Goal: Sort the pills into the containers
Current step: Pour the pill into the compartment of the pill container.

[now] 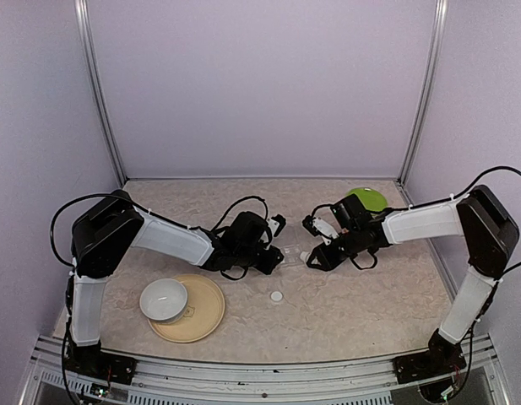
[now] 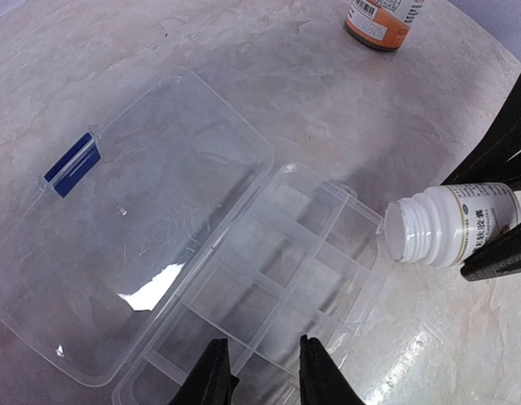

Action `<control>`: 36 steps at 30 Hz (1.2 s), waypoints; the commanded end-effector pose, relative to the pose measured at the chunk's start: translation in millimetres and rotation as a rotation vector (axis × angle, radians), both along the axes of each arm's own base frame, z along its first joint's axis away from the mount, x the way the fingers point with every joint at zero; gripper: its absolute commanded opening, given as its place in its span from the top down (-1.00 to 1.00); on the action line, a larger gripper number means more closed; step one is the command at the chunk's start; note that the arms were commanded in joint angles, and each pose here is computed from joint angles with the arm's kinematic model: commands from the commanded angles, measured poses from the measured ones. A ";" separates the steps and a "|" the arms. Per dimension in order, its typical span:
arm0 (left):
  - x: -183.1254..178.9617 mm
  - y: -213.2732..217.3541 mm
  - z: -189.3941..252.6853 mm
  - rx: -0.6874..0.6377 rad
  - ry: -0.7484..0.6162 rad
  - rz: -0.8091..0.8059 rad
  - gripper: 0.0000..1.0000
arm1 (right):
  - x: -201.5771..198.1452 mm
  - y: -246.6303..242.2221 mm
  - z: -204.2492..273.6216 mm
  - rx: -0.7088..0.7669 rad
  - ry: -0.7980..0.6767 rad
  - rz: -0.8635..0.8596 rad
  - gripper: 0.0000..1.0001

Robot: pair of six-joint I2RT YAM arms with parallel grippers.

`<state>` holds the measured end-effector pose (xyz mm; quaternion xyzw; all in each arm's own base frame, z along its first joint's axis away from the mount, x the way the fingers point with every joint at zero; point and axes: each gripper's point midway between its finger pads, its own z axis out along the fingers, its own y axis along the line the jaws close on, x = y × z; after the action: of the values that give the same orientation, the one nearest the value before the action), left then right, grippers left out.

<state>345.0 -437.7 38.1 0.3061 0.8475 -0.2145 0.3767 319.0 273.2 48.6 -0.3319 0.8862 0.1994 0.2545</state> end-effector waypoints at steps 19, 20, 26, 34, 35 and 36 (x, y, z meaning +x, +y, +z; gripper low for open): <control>-7.3 10.9 -34.1 0.087 0.064 -0.005 0.44 | -4.2 -0.6 -15.4 -0.088 0.090 0.005 1.00; -7.3 11.0 -34.0 0.087 0.063 -0.006 0.44 | -4.1 -0.7 -15.2 -0.089 0.094 0.004 1.00; -7.1 11.1 -34.0 0.088 0.063 -0.005 0.44 | -2.6 -0.4 -13.1 -0.106 0.109 0.003 1.00; -6.9 11.1 -34.8 0.090 0.062 -0.005 0.44 | -0.8 -0.7 -9.5 -0.119 0.110 -0.001 1.00; -7.0 11.1 -35.5 0.091 0.063 -0.005 0.44 | -0.4 -0.6 -9.0 -0.120 0.109 -0.001 1.00; -7.0 11.1 -35.5 0.090 0.064 -0.005 0.44 | -0.3 -0.9 -8.7 -0.122 0.110 -0.002 1.00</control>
<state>346.3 -438.8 37.7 0.3069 0.8474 -0.2133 0.3770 326.0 276.0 49.3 -0.3299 0.9020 0.1815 0.2112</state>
